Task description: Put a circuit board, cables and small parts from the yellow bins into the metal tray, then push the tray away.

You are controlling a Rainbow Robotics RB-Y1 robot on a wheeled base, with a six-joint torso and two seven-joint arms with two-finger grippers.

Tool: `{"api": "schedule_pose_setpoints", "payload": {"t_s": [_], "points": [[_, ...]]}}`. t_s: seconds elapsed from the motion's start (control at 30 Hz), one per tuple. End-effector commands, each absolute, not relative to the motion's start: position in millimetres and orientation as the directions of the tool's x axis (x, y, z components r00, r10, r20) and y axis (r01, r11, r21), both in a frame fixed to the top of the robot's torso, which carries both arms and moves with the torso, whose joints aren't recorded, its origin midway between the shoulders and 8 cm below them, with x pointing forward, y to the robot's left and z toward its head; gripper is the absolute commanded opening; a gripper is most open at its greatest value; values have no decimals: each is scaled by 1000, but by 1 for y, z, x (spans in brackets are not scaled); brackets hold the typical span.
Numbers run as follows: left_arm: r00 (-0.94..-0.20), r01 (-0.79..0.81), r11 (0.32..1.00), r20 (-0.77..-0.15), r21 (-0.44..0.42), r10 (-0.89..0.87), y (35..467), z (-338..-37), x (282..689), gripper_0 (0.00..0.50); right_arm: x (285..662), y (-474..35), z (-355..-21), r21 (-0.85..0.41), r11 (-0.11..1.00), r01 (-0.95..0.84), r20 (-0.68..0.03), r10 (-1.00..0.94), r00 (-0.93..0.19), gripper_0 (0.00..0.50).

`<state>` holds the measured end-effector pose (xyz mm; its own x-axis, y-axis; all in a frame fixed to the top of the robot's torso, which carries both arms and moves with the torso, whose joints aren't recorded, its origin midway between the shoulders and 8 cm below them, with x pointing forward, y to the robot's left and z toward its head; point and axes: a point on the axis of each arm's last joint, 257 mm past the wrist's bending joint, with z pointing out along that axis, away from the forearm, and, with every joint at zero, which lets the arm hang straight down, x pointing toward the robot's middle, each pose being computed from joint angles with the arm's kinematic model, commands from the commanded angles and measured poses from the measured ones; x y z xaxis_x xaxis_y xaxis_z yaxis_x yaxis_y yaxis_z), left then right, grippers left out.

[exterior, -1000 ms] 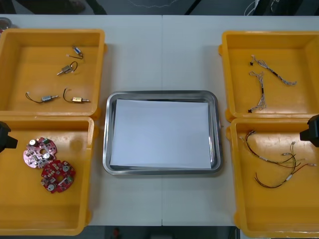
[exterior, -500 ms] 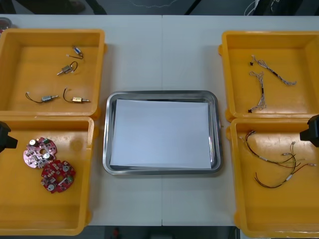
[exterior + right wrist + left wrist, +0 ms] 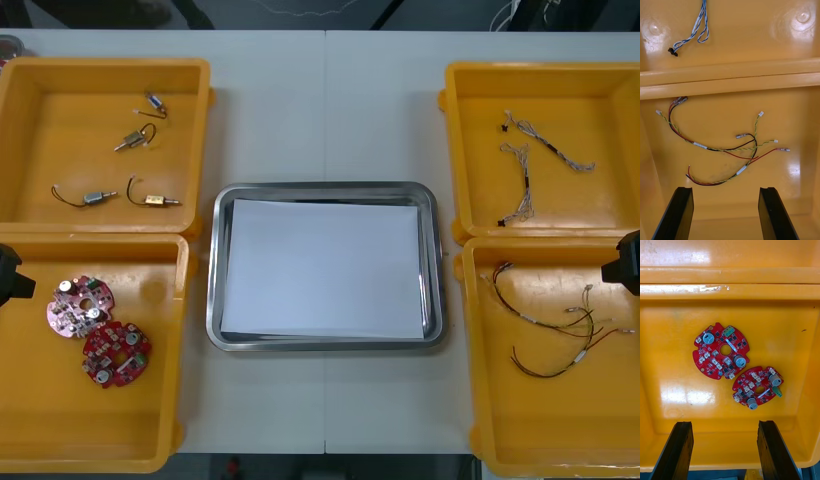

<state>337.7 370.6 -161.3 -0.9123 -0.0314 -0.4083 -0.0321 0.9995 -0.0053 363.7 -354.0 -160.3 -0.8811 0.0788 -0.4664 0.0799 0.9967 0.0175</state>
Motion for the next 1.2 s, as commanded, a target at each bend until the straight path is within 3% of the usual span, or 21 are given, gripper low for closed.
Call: {"api": "schedule_pose_setpoints", "payload": {"t_s": [0.03, 0.27, 0.5, 0.73, 1.0, 1.2], "points": [[-905, 34, 997, -421, 74, 62, 383, -149, 334, 500, 364, -363, -144, -29, 998, 63, -498, 41, -866, 500], [-921, 23, 999, -388, 47, 40, 381, -163, 329, 500, 364, -363, -144, -29, 998, 63, -498, 41, -866, 500], [-934, 14, 997, -355, 82, 42, 387, -175, 328, 500, 355, -366, -156, -8, 996, 94, -474, 79, -877, 500], [-930, 13, 997, -367, 71, 38, 385, -186, 345, 500, 348, -373, -159, 51, 984, 172, -487, 175, -856, 500], [-925, 28, 993, -375, 112, 68, 378, -196, 362, 500, 324, -375, -175, 146, 932, 331, -450, 360, -817, 500], [-928, 27, 994, -367, 106, 64, 373, -207, 380, 500, 312, -376, -194, 236, 823, 516, -398, 566, -722, 500]]}}
